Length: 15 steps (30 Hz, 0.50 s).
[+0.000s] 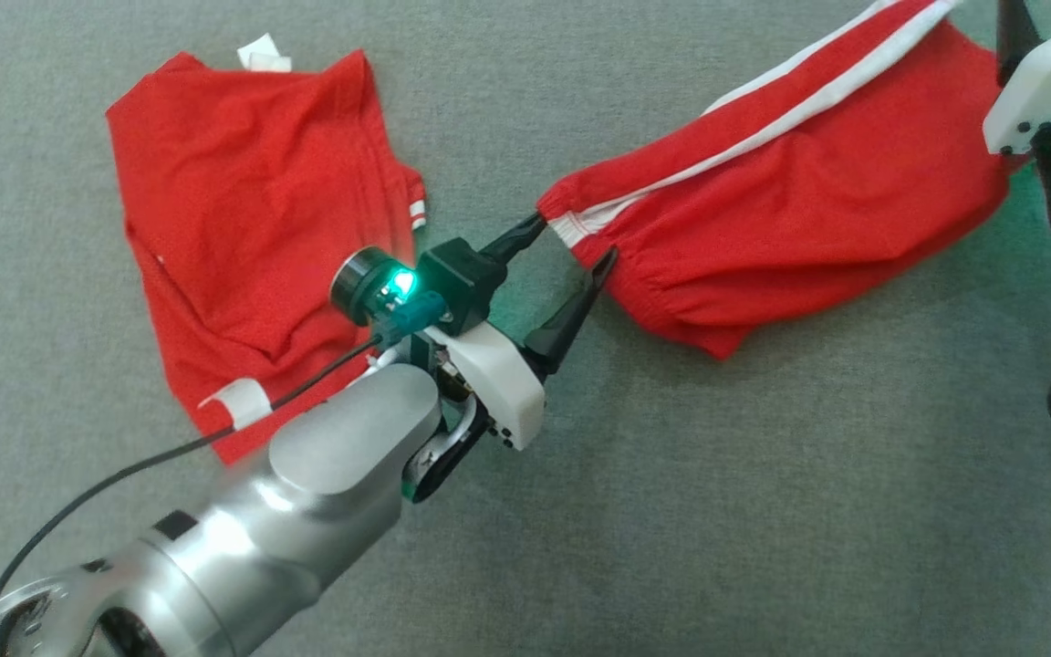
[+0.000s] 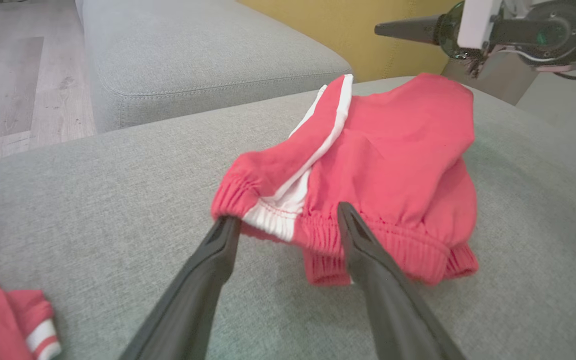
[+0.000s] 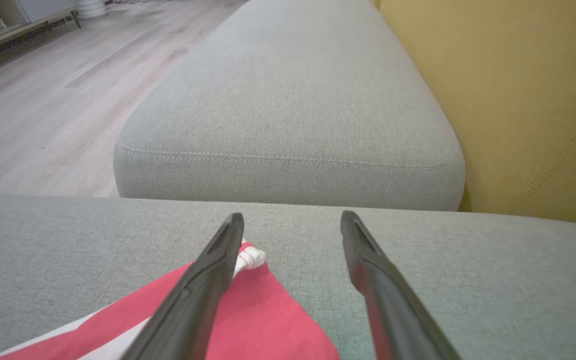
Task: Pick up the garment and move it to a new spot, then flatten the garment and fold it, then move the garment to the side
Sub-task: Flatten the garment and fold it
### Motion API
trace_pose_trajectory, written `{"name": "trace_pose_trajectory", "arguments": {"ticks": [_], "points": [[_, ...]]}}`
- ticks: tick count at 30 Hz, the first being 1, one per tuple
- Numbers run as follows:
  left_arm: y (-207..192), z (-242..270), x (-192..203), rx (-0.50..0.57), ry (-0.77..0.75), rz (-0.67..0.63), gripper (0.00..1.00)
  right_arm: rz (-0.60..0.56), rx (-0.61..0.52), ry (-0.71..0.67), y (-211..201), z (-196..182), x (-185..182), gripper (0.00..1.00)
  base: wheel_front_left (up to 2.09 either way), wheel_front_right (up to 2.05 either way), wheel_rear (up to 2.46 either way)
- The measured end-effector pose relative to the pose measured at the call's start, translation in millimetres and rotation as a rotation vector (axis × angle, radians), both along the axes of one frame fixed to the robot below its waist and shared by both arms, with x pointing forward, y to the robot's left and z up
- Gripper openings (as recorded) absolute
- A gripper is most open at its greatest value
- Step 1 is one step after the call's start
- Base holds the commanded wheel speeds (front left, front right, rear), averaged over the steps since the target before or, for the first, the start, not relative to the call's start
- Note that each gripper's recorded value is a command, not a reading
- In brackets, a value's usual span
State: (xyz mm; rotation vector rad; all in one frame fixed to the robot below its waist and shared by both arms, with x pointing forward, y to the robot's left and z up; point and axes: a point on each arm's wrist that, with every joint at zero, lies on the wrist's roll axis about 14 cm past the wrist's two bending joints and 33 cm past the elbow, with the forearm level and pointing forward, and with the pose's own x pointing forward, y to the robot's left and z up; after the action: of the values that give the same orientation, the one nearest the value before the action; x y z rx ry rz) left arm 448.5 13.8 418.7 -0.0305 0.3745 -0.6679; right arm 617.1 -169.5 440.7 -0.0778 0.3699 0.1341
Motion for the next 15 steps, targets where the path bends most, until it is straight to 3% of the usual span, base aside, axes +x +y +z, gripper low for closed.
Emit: {"name": "trace_pose_trajectory", "arguments": {"ticks": [7, 15], "points": [[7, 13, 9, -0.004, -0.048, 0.038, 1.00, -0.051, 0.052, -0.108, -16, 30, -4, 1.00, 0.00, 0.00, 0.00], [34, 46, 12, -0.017, -0.147, 0.165, 1.00, -0.076, 0.133, -0.266, -22, 82, -28, 1.00, 0.00, 0.00, 0.00]]}}
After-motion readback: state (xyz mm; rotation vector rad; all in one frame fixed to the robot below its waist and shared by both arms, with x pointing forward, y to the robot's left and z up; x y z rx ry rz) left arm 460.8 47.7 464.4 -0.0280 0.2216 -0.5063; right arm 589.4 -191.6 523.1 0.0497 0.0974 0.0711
